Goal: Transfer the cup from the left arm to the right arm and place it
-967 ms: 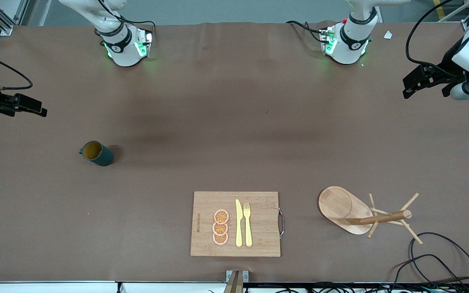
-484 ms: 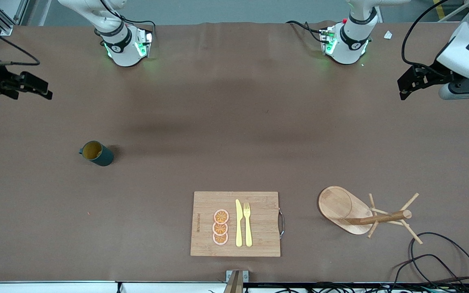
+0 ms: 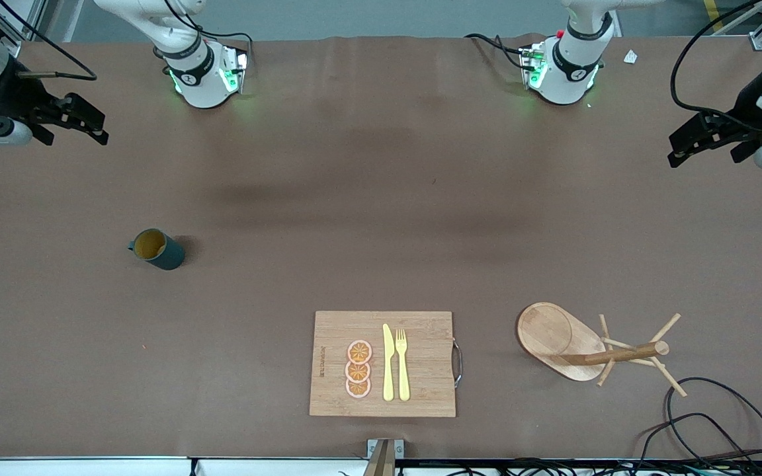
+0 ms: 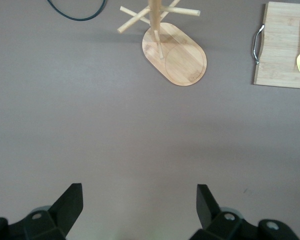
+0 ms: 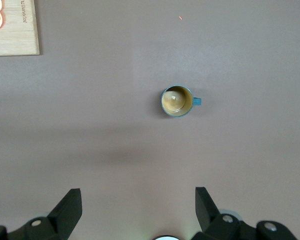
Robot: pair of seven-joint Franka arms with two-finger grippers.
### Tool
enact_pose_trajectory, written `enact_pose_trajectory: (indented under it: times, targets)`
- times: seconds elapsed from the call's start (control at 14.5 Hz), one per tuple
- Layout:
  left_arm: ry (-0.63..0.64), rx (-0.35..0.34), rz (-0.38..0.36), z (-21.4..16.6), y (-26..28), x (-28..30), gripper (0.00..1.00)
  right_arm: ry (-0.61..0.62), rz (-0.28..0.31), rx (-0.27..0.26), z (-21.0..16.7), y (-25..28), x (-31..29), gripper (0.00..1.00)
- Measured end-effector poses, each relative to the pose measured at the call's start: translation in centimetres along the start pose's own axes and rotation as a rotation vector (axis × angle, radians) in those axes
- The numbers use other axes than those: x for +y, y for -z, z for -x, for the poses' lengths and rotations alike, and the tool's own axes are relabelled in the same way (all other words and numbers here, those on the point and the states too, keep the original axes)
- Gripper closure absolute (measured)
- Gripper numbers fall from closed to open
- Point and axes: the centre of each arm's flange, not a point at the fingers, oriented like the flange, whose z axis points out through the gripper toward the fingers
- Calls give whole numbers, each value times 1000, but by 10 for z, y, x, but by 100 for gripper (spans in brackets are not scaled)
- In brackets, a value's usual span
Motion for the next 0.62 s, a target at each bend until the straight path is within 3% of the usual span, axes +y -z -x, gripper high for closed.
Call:
enact_pose_trajectory:
  times: [0.62]
  targets:
    - [-1,20,-21,-6,3,-1,0,-6,0,-5,0,-1,2,0]
